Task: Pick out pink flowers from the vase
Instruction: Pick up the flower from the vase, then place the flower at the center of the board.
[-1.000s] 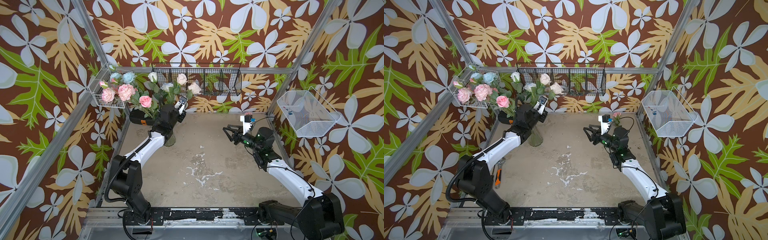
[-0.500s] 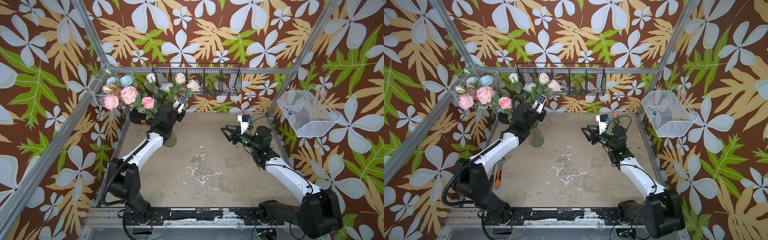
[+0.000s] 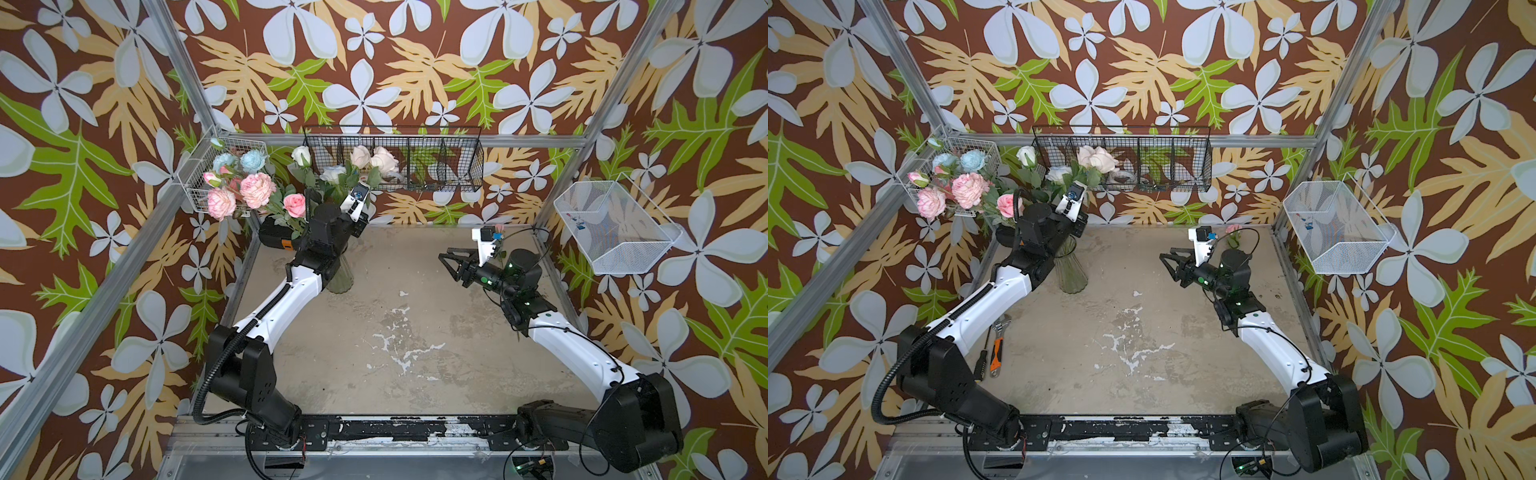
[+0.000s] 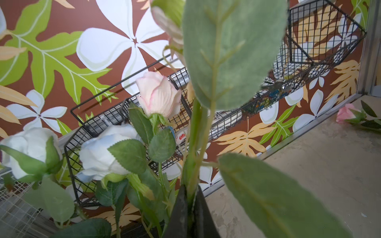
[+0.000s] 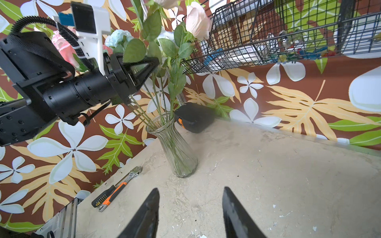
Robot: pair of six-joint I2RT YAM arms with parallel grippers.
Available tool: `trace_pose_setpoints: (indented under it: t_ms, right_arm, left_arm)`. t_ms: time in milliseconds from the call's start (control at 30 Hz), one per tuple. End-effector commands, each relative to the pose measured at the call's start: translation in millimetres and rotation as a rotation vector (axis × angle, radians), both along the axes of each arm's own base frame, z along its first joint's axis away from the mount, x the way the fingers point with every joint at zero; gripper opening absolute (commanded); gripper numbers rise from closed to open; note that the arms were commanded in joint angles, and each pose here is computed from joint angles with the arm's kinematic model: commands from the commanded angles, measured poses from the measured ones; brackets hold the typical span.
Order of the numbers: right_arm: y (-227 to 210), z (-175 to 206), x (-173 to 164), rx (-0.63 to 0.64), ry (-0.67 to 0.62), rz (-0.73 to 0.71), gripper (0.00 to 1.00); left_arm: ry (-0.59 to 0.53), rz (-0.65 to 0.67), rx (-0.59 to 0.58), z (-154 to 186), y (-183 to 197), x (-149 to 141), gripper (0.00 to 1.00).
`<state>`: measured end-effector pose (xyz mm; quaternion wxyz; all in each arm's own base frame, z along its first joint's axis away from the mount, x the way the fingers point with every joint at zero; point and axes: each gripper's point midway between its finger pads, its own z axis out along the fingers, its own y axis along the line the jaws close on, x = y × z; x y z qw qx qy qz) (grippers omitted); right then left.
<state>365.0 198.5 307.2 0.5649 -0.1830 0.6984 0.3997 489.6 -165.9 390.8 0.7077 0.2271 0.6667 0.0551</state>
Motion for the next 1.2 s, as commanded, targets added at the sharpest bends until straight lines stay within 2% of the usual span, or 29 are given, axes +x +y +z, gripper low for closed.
trace_pose_setpoints:
  t_ms: [0,500,767,1000,1167]
  right_arm:
    - [2,3,0,-0.005,-0.014,0.007,0.49]
    - [3,8,7,-0.007,-0.001,-0.002,0.49]
    - [1,24,8,-0.012,-0.027,-0.016,0.49]
    - [-20,38,11,-0.034,-0.047,-0.158,0.49]
    - [-35,51,8,-0.023,-0.074,-0.243,0.49]
  left_arm:
    - [-0.044,-0.015,-0.015,21,-1,-5,0.00]
    - [-0.146,-0.127,-0.119,97,-4,-50,0.00]
    - [-0.228,-0.221,-0.160,148,-19,-92,0.00]
    - [-0.260,-0.373,-0.273,184,-33,-131,0.00]
    - [-0.192,-0.514,-0.401,184,-48,-147,0.00]
